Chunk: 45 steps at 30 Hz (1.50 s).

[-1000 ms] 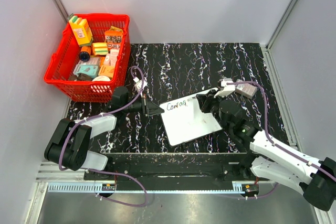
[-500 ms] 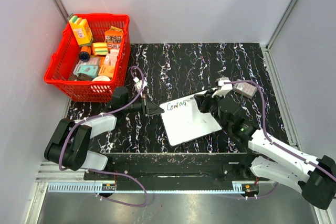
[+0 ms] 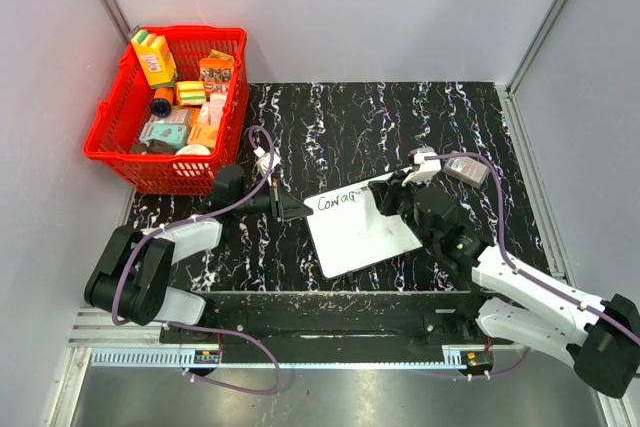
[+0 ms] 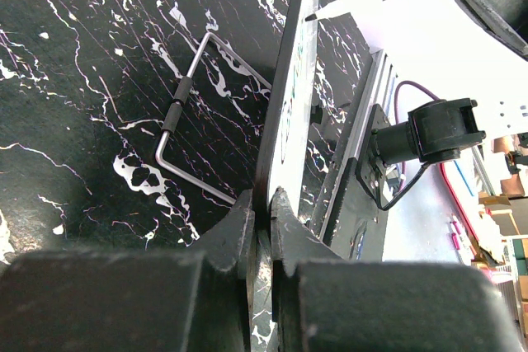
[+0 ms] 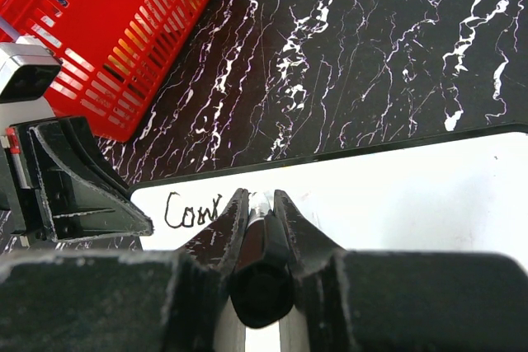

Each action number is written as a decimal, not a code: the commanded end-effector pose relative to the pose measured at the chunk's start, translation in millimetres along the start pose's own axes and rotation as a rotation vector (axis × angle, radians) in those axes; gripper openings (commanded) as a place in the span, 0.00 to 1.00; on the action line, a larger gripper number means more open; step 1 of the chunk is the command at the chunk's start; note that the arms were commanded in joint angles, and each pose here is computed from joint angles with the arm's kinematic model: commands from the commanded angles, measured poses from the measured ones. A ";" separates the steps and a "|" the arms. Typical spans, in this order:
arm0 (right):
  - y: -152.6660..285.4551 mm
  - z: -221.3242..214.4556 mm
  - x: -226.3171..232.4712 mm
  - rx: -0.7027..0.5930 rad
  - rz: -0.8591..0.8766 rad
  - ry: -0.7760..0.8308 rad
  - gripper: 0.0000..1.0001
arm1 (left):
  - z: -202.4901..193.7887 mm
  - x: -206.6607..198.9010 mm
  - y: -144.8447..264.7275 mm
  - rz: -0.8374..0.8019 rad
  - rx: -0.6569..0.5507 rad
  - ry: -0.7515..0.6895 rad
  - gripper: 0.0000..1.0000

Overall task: Write a sentence on the whiteboard
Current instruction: Write on the whiteboard at the whiteboard stand.

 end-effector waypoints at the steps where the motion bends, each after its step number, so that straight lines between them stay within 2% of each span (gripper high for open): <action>1: -2.4 2.6 -1.4 -0.010 -0.018 -0.010 0.00 | 1.2 18.9 -2.5 0.085 -0.017 -0.122 0.00; 13: -0.6 -5.1 -8.3 0.012 -0.058 0.005 0.00 | 0.7 18.9 -2.5 0.083 -0.014 -0.119 0.00; 25: 12.8 2.8 -8.1 -0.037 -0.022 -0.027 0.00 | 0.8 19.5 -3.0 0.083 -0.014 -0.116 0.00; 45: 2.5 -0.6 -4.6 -0.036 -0.015 -0.027 0.00 | 0.4 19.3 -2.8 0.082 -0.013 -0.118 0.00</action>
Point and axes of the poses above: each gripper's point midway between its finger pads, its own y axis back along the fingers, its own x axis along the line the jaws close on, z = x × y, the point moved 7 cm from there along y, back along the fingers, and after that the axes turned 9 degrees about y, right-handed, at the moved point
